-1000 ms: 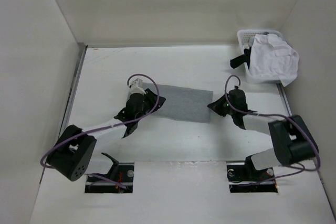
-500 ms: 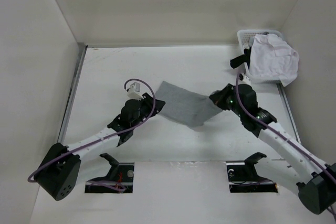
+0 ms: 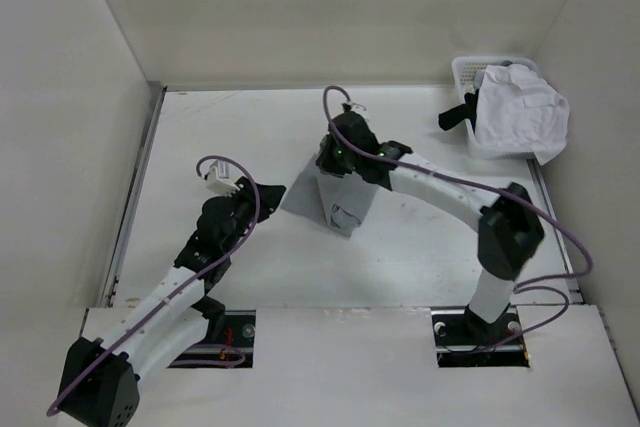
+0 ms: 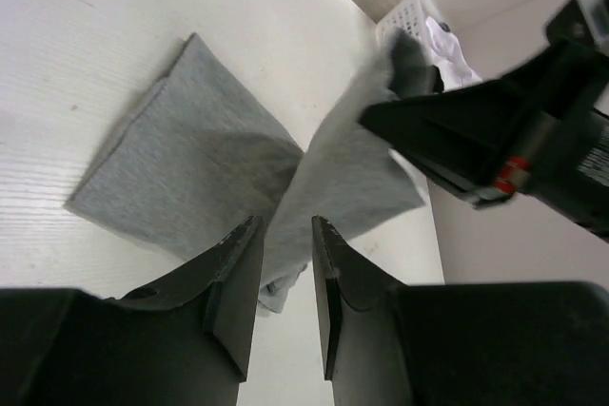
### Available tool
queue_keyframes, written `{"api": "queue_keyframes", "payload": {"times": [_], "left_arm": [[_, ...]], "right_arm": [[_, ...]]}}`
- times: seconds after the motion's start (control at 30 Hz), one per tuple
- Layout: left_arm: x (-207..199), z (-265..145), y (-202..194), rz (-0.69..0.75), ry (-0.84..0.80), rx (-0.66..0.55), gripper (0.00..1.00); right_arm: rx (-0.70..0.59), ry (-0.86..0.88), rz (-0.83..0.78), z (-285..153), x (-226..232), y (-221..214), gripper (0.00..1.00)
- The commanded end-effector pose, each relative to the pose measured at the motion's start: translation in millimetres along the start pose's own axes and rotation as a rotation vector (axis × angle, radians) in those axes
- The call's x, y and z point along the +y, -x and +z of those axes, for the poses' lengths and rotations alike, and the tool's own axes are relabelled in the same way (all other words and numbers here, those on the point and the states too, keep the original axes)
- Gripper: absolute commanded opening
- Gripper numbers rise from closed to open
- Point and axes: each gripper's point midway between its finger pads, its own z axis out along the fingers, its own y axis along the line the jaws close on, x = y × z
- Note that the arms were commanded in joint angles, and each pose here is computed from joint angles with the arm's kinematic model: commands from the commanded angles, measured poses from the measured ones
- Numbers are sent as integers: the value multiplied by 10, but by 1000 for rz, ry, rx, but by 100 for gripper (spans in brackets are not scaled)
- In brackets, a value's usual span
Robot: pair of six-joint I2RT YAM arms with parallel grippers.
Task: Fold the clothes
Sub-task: Fold the tank top
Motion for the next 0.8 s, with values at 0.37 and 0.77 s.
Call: {"api": "queue_keyframes", "payload": {"times": [0.37, 0.77], "left_arm": [[-61, 138, 33, 30, -1, 29, 27], [-196, 1127, -345, 82, 0, 73, 32]], "right_arm": [[-7, 158, 31, 183, 483, 0, 42], [-8, 134, -12, 247, -646, -20, 3]]}}
